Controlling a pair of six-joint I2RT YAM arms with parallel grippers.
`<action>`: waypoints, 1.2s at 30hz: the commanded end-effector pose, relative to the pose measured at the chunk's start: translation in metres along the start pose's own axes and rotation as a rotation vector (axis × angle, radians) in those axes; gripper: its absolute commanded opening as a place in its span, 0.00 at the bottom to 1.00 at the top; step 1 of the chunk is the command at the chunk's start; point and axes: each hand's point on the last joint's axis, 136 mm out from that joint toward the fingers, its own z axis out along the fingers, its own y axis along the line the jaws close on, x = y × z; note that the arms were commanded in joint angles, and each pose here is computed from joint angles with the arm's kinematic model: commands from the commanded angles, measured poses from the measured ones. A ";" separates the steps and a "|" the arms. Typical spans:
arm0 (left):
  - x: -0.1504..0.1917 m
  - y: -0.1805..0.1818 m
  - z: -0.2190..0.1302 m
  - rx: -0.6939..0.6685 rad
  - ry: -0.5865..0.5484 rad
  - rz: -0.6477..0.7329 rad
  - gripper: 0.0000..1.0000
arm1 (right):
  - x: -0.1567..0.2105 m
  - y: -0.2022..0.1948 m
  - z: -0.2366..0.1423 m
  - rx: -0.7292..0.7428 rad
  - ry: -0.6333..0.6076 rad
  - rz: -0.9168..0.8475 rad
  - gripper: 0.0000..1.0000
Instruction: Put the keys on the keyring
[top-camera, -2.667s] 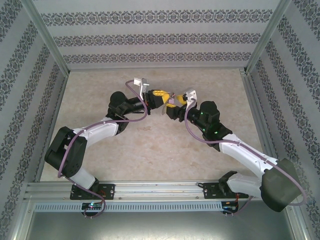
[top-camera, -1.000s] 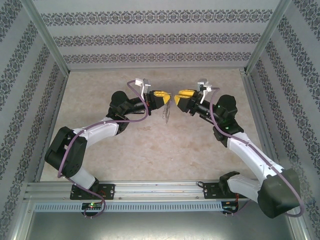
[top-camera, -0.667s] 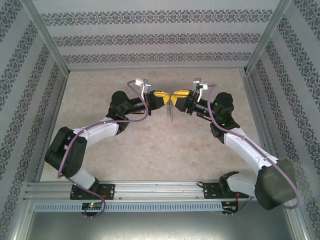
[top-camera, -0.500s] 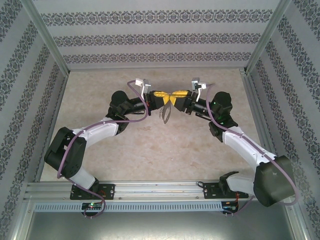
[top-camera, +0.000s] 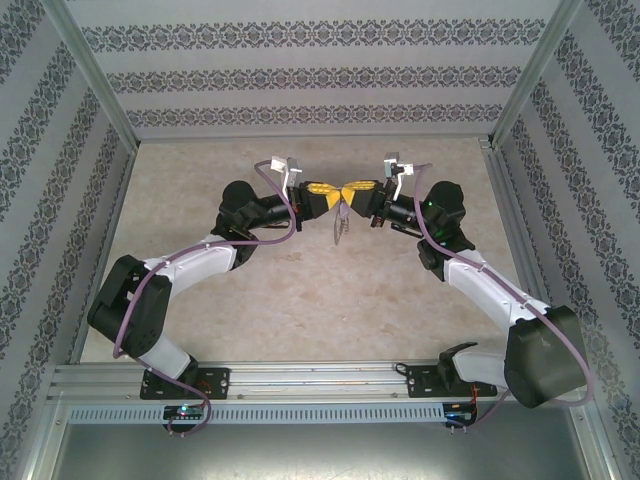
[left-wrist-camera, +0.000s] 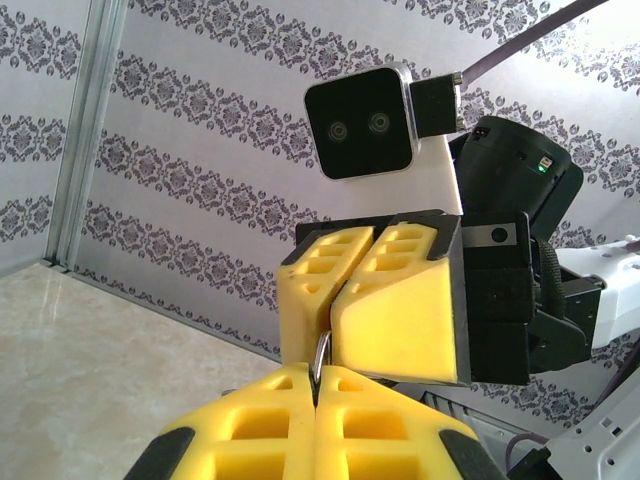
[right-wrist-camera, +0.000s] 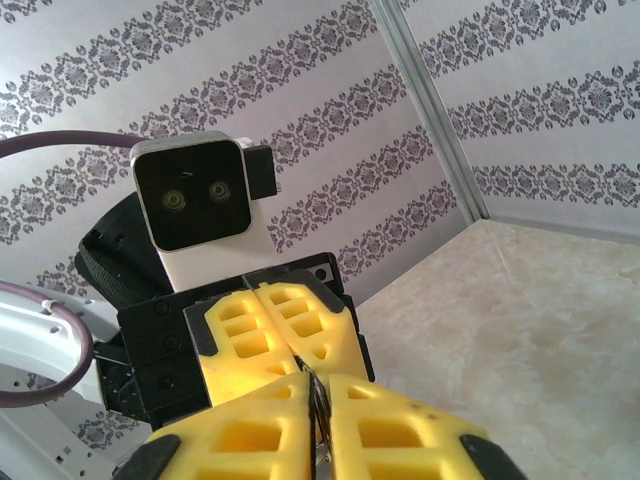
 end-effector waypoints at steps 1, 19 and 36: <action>-0.024 -0.022 0.004 0.053 -0.037 0.076 0.00 | -0.013 0.015 0.000 -0.060 -0.019 -0.064 0.06; -0.021 -0.013 -0.004 -0.036 0.055 0.127 0.30 | -0.016 0.000 -0.008 -0.014 0.033 -0.092 0.00; 0.002 -0.011 -0.017 -0.010 0.352 0.141 0.51 | 0.007 -0.005 -0.009 0.043 0.271 -0.178 0.00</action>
